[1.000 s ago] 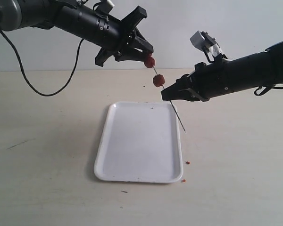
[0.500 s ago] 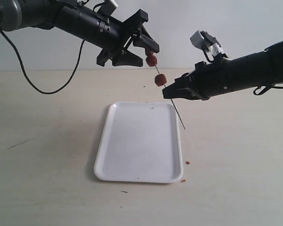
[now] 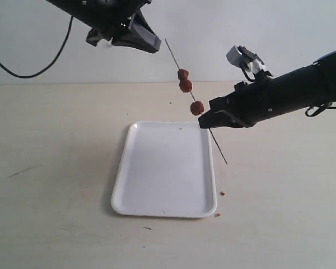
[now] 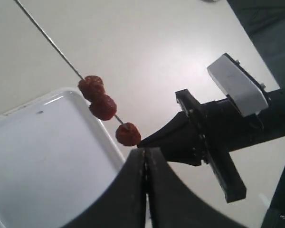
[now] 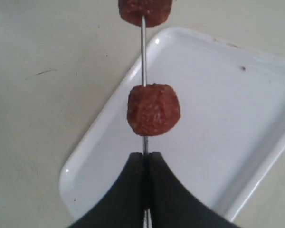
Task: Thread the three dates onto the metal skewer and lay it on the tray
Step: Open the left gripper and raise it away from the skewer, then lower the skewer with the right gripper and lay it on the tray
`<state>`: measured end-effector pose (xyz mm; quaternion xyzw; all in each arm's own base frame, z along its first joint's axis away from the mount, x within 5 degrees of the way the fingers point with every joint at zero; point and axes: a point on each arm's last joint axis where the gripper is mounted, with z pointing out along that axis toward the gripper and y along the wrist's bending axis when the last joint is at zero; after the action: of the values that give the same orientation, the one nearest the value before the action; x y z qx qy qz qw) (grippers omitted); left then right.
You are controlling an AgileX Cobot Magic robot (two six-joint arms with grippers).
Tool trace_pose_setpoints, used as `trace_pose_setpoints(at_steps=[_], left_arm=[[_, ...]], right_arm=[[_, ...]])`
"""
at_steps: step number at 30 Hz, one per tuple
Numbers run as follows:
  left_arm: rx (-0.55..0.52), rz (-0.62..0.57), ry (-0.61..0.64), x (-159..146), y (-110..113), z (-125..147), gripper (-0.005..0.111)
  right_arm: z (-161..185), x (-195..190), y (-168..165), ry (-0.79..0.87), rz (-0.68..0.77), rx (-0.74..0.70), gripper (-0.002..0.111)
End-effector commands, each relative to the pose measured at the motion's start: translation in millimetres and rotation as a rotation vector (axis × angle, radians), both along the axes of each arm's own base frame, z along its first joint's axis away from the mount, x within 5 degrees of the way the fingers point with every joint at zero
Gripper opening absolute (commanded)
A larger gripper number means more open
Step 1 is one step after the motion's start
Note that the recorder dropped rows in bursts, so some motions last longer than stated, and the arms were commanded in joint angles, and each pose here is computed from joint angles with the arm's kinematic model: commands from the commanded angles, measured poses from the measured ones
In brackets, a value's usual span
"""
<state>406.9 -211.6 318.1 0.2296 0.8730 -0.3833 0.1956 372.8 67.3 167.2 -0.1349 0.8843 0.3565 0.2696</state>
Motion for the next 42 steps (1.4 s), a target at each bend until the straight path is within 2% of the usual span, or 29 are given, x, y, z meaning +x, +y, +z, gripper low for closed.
trace_pose_setpoints(at_steps=[1,4,9,11,17,21,28,33,42], left_arm=[[0.015,0.003,-0.135,-12,8,29,0.0],[-0.016,0.038,-0.248,-25,11,44,0.0],[0.025,0.078,-0.433,-60,28,50,0.0],[0.065,0.091,-0.488,-74,38,42,0.0],[0.138,0.295,-0.621,-107,80,27,0.0],[0.199,0.329,-0.707,-128,94,17,0.0],[0.223,0.394,-0.782,-145,107,17,0.0],[0.207,0.375,-0.786,-153,108,23,0.0],[0.205,0.36,-0.774,-154,107,22,0.0]], right_arm=[[-10,-9,6,0.101,-0.066,0.032,0.0],[-12,-13,20,0.162,-0.089,0.052,0.0],[-14,-23,68,0.185,-0.072,0.036,0.0],[-17,-25,86,0.185,-0.134,-0.01,0.0],[-22,-31,112,0.272,-0.414,-0.004,0.0],[-23,-32,118,0.286,-0.481,0.006,0.0],[-42,-35,123,0.349,-0.48,-0.016,0.0],[-64,-35,122,0.409,-0.503,-0.042,0.0],[-67,-37,121,0.378,-0.449,-0.096,0.0]])
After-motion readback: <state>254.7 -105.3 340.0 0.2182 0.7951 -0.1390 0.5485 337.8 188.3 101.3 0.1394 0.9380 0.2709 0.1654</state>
